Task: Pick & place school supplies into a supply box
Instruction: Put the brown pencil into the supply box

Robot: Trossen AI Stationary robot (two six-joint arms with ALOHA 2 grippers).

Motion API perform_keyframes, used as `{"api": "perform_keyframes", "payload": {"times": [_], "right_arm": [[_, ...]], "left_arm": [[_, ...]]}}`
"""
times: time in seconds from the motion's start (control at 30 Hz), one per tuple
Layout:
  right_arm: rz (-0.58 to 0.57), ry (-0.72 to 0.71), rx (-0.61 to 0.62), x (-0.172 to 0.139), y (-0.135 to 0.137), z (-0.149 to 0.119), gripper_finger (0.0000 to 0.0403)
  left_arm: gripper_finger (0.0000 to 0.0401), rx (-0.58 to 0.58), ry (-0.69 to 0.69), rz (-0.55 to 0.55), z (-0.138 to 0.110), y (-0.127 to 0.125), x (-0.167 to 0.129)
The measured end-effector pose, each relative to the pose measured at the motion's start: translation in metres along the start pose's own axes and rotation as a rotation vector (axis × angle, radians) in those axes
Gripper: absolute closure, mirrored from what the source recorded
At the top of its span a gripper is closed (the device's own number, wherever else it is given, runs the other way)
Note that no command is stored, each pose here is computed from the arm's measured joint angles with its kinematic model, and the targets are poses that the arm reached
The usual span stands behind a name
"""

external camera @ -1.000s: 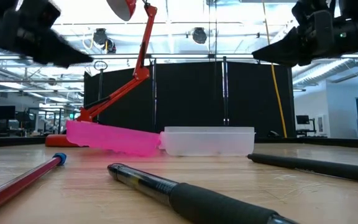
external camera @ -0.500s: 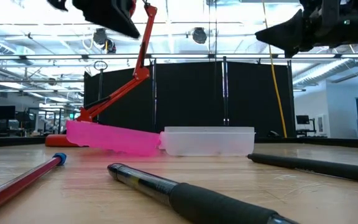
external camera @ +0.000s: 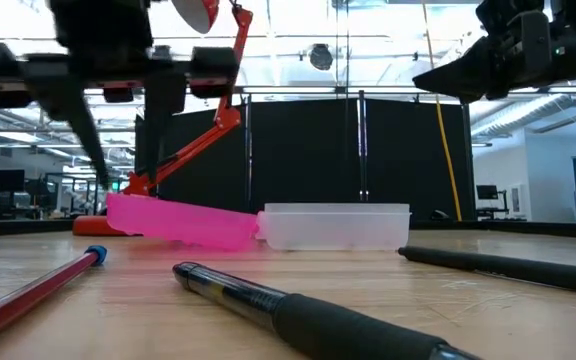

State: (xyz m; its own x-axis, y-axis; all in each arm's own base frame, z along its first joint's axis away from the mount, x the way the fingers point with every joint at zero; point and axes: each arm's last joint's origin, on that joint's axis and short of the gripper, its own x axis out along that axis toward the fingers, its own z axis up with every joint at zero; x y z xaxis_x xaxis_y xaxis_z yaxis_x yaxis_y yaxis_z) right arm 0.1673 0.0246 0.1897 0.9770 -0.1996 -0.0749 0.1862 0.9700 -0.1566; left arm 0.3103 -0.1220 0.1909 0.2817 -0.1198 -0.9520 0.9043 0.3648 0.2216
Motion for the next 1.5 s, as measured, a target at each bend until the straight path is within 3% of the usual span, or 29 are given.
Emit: {"api": "perform_keyframes", "payload": {"times": [0.1, 0.27, 0.53, 0.8, 0.93, 1.23, 1.5], "right_arm": [[0.001, 0.011, 0.001, 0.000, 0.000, -0.001, 0.0403], [0.002, 0.014, 0.001, 0.000, 0.000, -0.001, 0.0403], [0.001, 0.005, 0.009, 0.000, 0.000, -0.001, 0.0403], [0.000, 0.000, 0.010, 0.000, 0.000, 0.000, 0.0403], [0.001, 0.001, 0.009, 0.000, 0.000, 0.000, 0.0403], [0.001, 0.001, 0.007, 0.000, 0.000, 0.000, 0.0403], [0.002, 0.018, 0.000, -0.001, 0.000, -0.005, 0.0403]], "left_arm": [[0.0223, 0.018, -0.044, 0.021, 0.009, -0.001, 0.001], [0.0192, 0.047, -0.103, -0.045, 0.021, -0.012, 0.007], [0.0190, 0.067, -0.001, -0.095, 0.021, -0.016, 0.046], [0.0190, 0.033, -0.013, -0.122, 0.013, -0.008, 0.052], [0.0225, 0.014, -0.032, -0.139, 0.009, -0.004, 0.053], [0.0381, 0.022, -0.047, -0.169, 0.005, -0.001, 0.062], [0.0377, 0.171, -0.013, -0.108, 0.009, -0.005, 0.049]]}}
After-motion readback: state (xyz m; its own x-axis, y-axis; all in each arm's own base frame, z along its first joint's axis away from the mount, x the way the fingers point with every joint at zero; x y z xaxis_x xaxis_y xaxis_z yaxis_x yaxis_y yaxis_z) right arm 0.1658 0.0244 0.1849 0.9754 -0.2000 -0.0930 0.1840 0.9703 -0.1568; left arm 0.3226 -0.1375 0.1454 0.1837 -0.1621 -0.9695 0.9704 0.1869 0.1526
